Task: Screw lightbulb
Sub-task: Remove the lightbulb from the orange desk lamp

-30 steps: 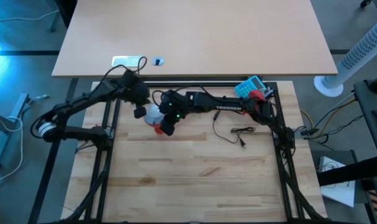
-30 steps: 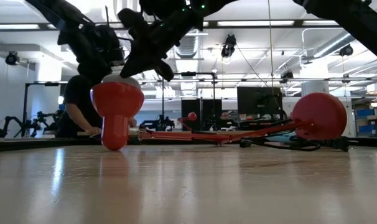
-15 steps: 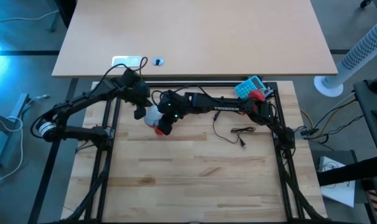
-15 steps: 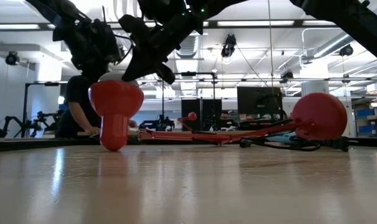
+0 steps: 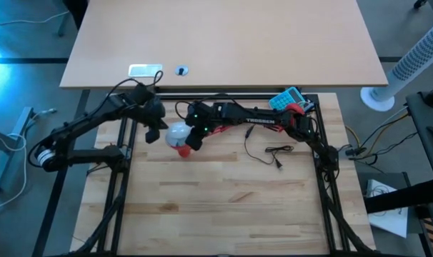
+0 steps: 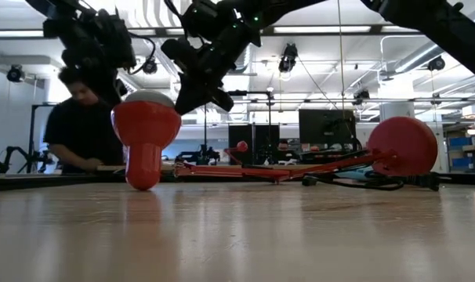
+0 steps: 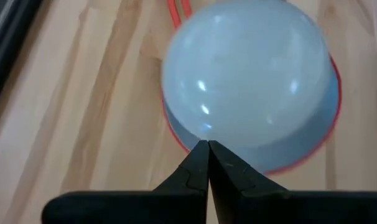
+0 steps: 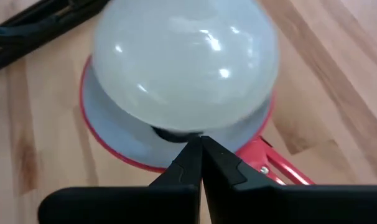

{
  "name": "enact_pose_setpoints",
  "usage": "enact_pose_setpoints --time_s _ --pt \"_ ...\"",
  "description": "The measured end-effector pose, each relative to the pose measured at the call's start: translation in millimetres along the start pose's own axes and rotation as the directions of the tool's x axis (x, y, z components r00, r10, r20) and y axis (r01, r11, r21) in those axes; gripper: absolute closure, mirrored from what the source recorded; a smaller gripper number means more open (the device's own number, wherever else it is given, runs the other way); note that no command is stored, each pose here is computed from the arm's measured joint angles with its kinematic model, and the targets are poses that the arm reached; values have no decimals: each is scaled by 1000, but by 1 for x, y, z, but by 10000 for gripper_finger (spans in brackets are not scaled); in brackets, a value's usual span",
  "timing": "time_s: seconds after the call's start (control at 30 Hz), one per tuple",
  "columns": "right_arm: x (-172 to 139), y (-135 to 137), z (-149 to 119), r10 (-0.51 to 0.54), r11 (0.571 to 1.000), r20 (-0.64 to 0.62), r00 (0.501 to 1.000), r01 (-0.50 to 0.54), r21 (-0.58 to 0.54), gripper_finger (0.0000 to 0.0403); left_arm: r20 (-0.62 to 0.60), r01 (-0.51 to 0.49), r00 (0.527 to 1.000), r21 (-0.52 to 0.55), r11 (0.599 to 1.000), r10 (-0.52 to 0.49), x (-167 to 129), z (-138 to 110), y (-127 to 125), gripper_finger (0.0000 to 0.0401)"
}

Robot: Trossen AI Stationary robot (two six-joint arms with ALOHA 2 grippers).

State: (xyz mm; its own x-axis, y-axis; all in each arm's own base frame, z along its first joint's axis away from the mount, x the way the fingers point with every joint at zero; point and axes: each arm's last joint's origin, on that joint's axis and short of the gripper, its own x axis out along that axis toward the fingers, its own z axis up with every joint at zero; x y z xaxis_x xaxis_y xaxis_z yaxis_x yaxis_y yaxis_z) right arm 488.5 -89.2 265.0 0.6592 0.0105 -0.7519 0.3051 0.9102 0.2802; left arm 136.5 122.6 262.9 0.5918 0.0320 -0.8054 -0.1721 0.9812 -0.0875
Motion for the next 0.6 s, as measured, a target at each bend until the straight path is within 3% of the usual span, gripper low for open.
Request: enact_pose_setpoints --time_s 0.2,0.4,0.6 --pt "-1 -3 1 5 1000 1 1000 -5 1 403 -56 -66 996 17 998 67 1 -7 0 401" --pt "-4 11 1 149 989 -19 989 -149 -17 403 -35 -81 996 37 996 82 16 2 13 401" --pt "-4 19 4 187 982 27 982 -186 -36 403 -26 -25 999 34 999 26 26 4 17 401"
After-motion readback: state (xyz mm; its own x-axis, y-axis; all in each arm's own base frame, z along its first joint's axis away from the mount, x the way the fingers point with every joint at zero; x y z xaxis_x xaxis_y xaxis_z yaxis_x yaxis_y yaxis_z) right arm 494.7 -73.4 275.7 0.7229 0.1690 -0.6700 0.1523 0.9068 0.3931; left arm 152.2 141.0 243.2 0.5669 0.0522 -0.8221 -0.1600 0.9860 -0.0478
